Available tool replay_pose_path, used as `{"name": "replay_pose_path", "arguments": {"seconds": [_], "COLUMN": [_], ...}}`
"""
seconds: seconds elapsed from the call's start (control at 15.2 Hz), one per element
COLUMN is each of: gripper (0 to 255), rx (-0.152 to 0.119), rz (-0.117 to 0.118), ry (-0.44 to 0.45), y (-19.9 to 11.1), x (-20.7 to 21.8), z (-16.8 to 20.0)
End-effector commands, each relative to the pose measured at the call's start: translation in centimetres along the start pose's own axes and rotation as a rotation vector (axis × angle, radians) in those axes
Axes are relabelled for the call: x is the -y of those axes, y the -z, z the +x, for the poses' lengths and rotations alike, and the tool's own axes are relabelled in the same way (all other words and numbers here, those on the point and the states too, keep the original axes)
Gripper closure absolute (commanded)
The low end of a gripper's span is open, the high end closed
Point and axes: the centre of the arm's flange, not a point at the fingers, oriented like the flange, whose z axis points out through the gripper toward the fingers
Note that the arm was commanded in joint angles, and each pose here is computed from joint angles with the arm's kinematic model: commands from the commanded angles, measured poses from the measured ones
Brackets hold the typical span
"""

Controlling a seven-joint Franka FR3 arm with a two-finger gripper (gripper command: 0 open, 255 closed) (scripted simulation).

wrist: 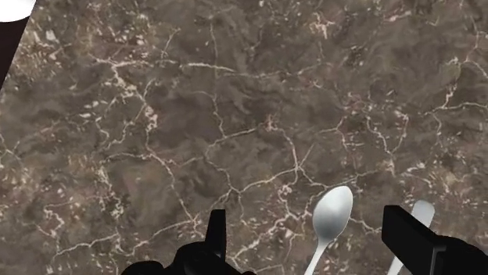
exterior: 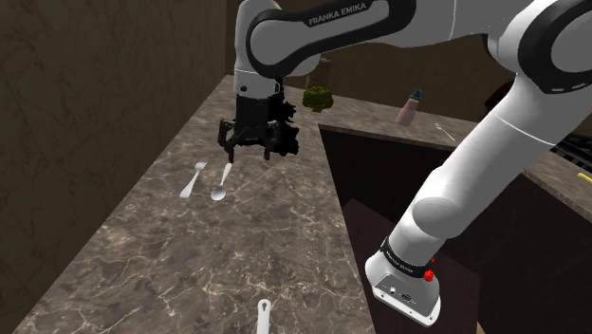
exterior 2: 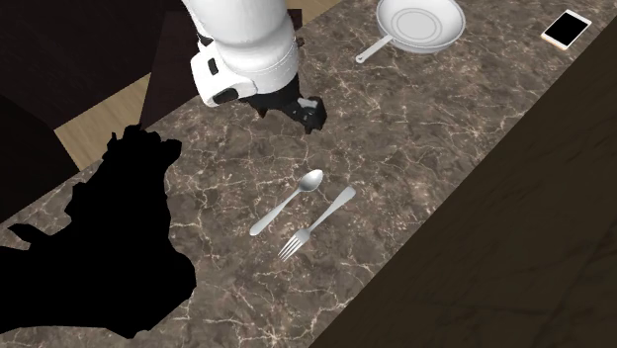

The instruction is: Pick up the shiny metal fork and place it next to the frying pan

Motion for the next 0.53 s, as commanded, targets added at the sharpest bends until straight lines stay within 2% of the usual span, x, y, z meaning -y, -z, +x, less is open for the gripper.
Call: {"name": "replay_pose_path", "arguments": {"seconds": [0.0,0.46], "gripper": [0,0], "rx": [-0.005,-0.021], "rz": [0.008,0.031], "ry": [-0.053,-0.227], "y": [-1.1,-4.3], "x": [1.7,7.6], "z": [1.4,7.1]}}
